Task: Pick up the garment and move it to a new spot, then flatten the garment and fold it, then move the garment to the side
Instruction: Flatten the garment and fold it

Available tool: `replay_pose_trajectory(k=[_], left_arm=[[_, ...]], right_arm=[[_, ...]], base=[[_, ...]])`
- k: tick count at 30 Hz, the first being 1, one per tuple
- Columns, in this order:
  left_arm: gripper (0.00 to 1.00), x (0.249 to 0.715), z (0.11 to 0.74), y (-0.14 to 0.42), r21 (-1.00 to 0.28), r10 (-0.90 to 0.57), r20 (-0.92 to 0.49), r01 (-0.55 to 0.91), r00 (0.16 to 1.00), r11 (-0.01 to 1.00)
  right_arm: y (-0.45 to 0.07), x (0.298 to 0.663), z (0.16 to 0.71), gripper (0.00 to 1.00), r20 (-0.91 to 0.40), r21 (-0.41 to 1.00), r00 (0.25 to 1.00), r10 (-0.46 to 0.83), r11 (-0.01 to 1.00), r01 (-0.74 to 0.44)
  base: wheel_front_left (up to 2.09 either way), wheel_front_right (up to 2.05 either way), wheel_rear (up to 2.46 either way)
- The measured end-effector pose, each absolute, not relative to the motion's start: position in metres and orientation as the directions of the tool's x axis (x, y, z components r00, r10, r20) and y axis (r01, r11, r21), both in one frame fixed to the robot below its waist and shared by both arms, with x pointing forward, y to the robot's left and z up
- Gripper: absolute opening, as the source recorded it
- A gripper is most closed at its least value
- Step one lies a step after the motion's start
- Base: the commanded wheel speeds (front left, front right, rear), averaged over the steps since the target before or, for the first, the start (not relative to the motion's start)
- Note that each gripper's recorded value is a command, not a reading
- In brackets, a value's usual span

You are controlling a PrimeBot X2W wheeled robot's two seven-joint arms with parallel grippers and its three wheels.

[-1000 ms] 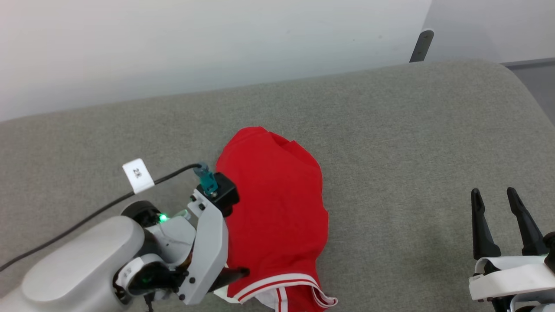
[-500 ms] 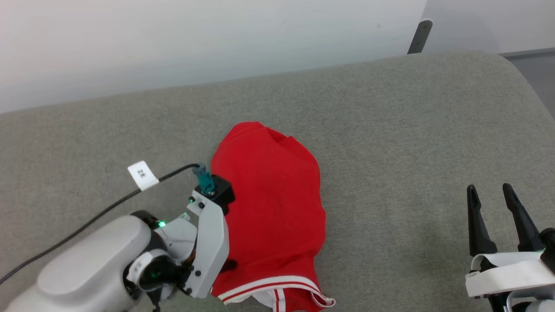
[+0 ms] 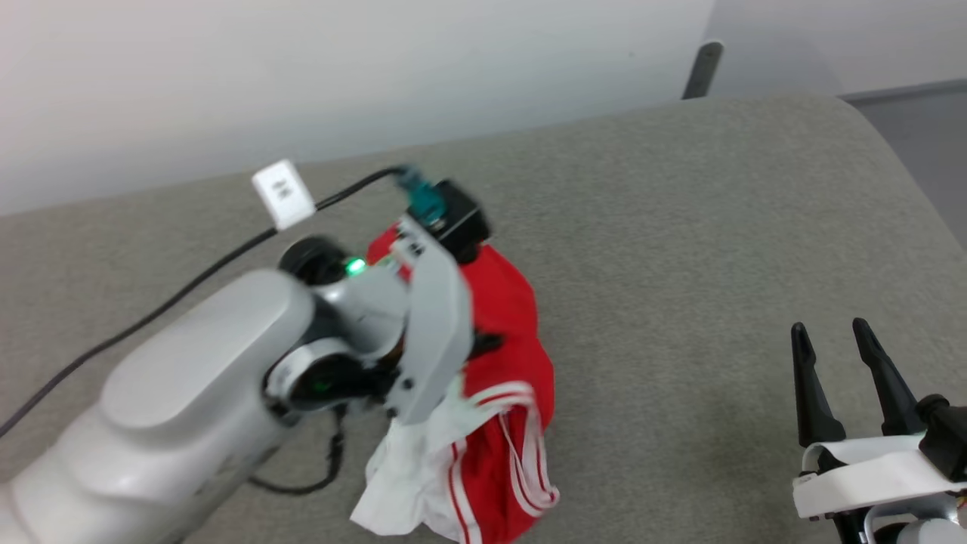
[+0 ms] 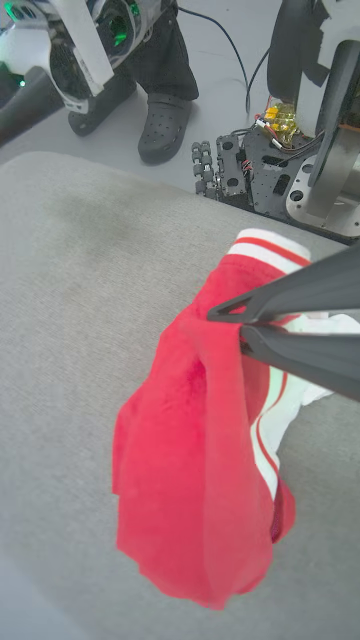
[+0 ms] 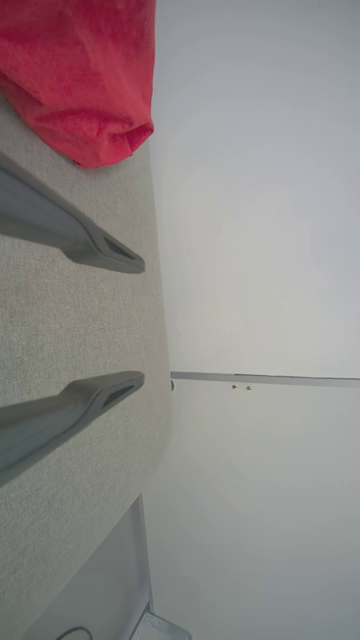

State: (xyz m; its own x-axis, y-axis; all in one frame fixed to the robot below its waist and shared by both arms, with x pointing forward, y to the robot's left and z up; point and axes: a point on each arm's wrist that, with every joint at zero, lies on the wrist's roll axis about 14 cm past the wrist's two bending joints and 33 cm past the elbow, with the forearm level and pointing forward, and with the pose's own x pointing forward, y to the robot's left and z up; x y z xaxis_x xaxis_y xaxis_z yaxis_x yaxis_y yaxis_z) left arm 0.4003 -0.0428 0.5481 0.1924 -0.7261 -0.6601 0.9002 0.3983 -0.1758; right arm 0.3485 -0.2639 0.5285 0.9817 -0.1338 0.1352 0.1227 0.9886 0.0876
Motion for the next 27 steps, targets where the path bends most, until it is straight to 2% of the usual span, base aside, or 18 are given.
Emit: replay_pose_trajectory(k=[7, 14, 15, 16, 17, 18, 27], left_arm=[[0.0, 0.401, 0.541, -0.09, -0.183, -0.771, -0.624, 0.935, 0.127, 0.302], [0.0, 0.4, 0.489, -0.102, -0.231, -0.727, -0.684, 0.93, 0.054, 0.287], [0.02, 0.4, 0.485, -0.103, -0.241, -0.726, -0.686, 0.928, 0.044, 0.284], [0.3, 0.399, 0.482, -0.105, -0.249, -0.726, -0.687, 0.928, 0.033, 0.278], [0.7, 0.398, 0.479, -0.106, -0.252, -0.725, -0.688, 0.929, 0.025, 0.271], [1.0, 0.399, 0.477, -0.106, -0.257, -0.724, -0.689, 0.928, 0.02, 0.27], [1.0, 0.411, 0.501, -0.087, -0.229, -0.744, -0.663, 0.924, 0.082, 0.306]], right_arm=[[-0.275, 0.342, 0.528, 1.0, 0.131, 0.109, 0.974, -0.184, 0.979, 0.17], [-0.286, 0.337, 0.52, 1.0, 0.1, 0.122, 0.967, -0.236, 0.967, 0.223], [-0.287, 0.336, 0.518, 1.0, 0.096, 0.121, 0.965, -0.242, 0.965, 0.23], [-0.289, 0.335, 0.517, 1.0, 0.091, 0.122, 0.964, -0.248, 0.964, 0.237], [-0.29, 0.335, 0.516, 1.0, 0.088, 0.121, 0.963, -0.254, 0.963, 0.242], [-0.292, 0.335, 0.515, 1.0, 0.084, 0.12, 0.962, -0.26, 0.961, 0.249], [-0.289, 0.34, 0.521, 1.0, 0.105, 0.111, 0.965, -0.24, 0.967, 0.229]], base=[[0.0, 0.0, 0.0], [0.0, 0.0, 0.0], [0.0, 0.0, 0.0], [0.0, 0.0, 0.0], [0.0, 0.0, 0.0], [0.0, 0.0, 0.0], [0.0, 0.0, 0.0]])
